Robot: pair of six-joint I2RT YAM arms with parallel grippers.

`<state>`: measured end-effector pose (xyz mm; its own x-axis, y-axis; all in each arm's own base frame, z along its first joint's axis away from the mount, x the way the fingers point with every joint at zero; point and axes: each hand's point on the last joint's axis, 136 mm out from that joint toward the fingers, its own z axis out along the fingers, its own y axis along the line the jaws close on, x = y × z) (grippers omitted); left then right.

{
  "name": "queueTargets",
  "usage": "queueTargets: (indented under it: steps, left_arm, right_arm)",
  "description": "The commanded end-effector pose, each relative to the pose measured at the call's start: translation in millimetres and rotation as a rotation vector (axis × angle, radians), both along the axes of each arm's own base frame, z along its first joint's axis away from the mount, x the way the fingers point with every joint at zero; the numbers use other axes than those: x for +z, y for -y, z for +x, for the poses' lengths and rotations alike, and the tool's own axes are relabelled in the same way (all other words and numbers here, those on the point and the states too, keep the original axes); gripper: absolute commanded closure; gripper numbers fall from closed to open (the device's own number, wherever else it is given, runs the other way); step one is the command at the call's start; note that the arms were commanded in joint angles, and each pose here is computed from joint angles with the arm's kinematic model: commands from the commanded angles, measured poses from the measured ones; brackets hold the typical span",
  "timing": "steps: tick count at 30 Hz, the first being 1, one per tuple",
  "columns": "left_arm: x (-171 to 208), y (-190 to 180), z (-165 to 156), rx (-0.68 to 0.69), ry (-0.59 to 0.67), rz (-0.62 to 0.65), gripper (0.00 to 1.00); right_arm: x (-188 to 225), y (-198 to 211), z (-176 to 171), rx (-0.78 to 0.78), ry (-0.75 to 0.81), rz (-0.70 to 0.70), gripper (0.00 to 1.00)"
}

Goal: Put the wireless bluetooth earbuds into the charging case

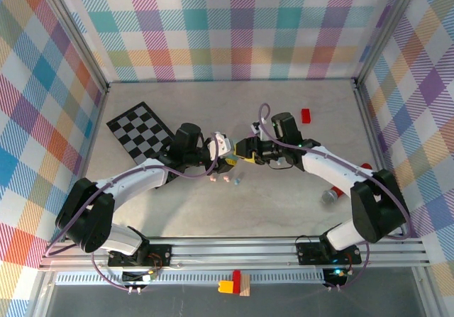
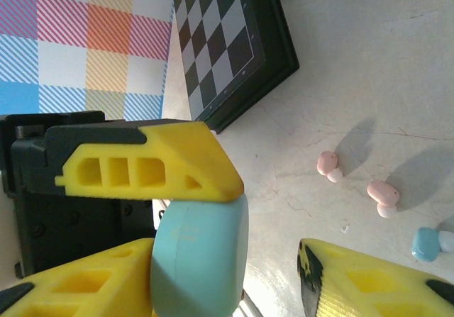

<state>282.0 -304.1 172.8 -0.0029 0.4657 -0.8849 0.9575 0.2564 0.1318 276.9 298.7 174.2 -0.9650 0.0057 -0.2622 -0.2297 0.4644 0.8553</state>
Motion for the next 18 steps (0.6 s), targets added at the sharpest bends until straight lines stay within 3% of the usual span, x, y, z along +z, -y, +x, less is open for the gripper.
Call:
queueTargets:
  steps: [1,7,10,18]
  left_arm:
    - [20.5,8.6,-2.4,-0.036,0.054,-0.047,0.55]
    - [20.8,9.3,-1.3,-0.030,0.056,-0.052,0.55]
    - [23.1,7.5,2.8,0.004,0.085,-0.074,0.49]
    - [73.2,3.9,-4.3,0.044,0.184,-0.319,0.00]
  right_arm:
    - [9.1,-11.1,-1.5,0.042,0.008,0.033,0.47]
    - [9.8,-7.6,0.0,0.010,0.019,0.016,0.68]
    - [15.9,-3.6,1.0,-0.011,0.022,0.013,0.78]
    - [63.2,16.2,0.1,-0.063,0.026,0.137,0.87]
